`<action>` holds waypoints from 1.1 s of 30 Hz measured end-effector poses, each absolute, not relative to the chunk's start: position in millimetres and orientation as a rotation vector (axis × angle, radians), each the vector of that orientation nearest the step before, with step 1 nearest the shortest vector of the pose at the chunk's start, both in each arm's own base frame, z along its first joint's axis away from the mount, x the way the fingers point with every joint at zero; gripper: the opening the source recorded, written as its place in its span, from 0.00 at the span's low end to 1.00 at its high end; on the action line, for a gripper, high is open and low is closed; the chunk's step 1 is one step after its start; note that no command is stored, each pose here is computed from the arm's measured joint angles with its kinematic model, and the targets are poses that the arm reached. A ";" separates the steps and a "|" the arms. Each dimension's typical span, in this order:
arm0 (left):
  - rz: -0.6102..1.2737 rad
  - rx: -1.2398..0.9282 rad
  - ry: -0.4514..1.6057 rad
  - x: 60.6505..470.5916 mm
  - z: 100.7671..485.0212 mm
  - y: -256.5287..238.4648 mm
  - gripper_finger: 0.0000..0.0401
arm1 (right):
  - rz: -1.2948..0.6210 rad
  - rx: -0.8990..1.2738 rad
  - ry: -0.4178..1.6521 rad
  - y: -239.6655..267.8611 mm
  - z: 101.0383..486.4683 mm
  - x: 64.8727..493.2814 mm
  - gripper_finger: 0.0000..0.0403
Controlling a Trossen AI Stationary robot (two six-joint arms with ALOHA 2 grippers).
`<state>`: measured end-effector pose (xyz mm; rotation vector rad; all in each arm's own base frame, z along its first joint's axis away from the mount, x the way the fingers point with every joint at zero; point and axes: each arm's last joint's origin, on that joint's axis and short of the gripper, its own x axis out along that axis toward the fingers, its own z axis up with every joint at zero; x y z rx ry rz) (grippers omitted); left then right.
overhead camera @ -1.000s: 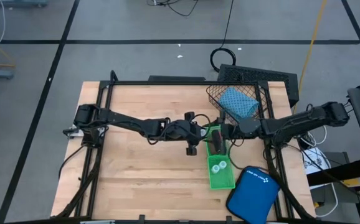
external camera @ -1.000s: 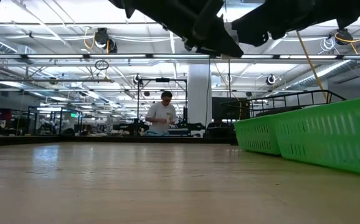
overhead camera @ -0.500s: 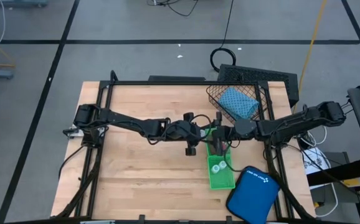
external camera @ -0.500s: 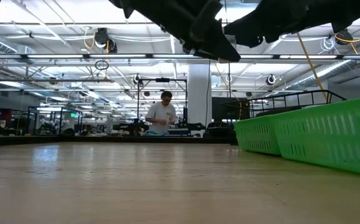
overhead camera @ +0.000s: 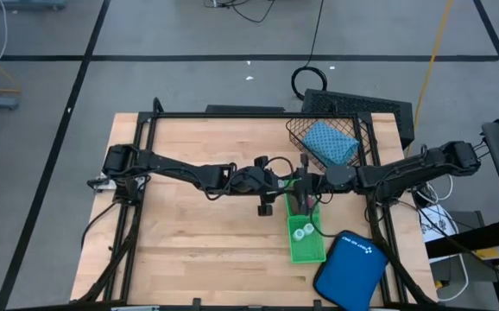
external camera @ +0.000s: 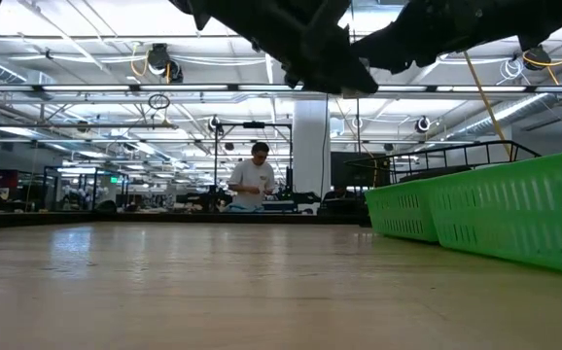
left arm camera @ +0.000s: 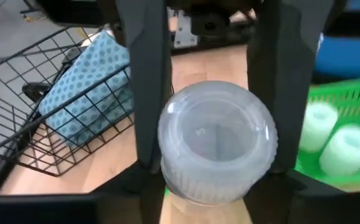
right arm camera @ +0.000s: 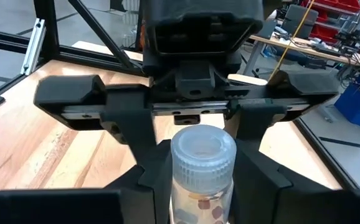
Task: Pick & Place Medicine items
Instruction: Put the transparent pill bottle into the bottom green basket
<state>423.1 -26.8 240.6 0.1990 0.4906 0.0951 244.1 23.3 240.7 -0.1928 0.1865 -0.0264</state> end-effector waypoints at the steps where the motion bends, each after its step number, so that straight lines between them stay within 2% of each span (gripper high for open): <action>1: 0.102 0.173 0.477 423.6 241.5 -27.3 0.49 | -0.027 -0.193 0.185 22.9 242.4 242.1 0.31; 8: 0.110 0.118 0.487 407.1 265.5 -27.2 0.66 | -0.023 -0.163 0.152 20.2 264.3 215.2 0.31; 16: 0.125 0.120 0.408 384.4 291.1 -16.6 0.71 | 0.381 0.008 0.210 47.4 270.9 185.5 0.31; 23: 0.181 0.072 0.296 385.9 282.8 1.6 0.69 | 0.556 0.082 0.278 85.4 239.2 177.8 0.31; 33: 0.185 0.039 0.220 387.2 285.3 1.1 0.70 | 0.514 0.061 0.261 112.2 172.4 163.6 0.31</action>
